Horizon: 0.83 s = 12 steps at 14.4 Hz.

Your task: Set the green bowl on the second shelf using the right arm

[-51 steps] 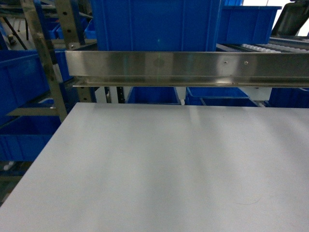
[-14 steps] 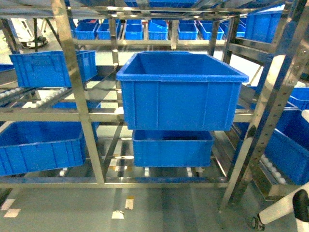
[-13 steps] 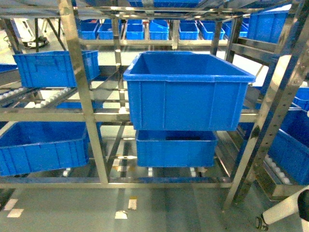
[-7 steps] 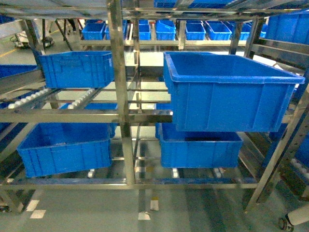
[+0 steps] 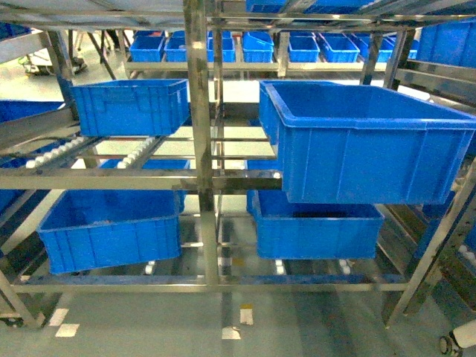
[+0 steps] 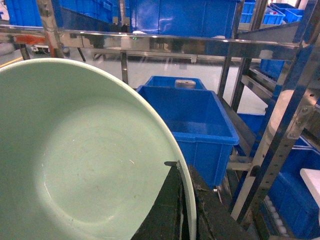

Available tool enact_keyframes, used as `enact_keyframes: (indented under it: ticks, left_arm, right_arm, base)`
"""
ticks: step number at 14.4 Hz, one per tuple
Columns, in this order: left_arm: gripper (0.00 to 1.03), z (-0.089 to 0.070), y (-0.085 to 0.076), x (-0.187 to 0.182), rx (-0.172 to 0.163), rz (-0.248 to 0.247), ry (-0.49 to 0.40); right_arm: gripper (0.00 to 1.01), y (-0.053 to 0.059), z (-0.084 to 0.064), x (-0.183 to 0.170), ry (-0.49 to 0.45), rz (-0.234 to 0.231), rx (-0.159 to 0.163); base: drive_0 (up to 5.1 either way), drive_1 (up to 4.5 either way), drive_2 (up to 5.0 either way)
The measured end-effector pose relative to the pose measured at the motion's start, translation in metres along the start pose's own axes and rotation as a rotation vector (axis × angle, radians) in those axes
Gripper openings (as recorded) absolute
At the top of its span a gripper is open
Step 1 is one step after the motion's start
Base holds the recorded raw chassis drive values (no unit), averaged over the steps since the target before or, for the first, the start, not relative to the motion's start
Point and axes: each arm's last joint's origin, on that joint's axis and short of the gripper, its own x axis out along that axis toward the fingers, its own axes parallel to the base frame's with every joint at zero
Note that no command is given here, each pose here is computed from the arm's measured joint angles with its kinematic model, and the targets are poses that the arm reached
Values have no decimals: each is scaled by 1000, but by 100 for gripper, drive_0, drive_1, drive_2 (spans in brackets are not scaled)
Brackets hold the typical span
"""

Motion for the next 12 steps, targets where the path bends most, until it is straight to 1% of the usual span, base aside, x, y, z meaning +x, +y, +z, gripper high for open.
enact_keyframes:
  ticks: [1,2,4,12]
  left_arm:
    - [98,0,0,0,0,0,0]
    - [98,0,0,0,0,0,0]
    - [98,0,0,0,0,0,0]
    - [98,0,0,0,0,-1,2]
  right_arm:
    - [2,0,0,0,0,0,0]
    - [2,0,0,0,1,0,0]
    - [2,0,1,-1,-9,0,-2]
    - [2,0,0,0,0,0,0]
  base:
    - [0,0,0]
    - [0,244,-244]
    - [-7,426,-441]
    - [-6,427,-439]
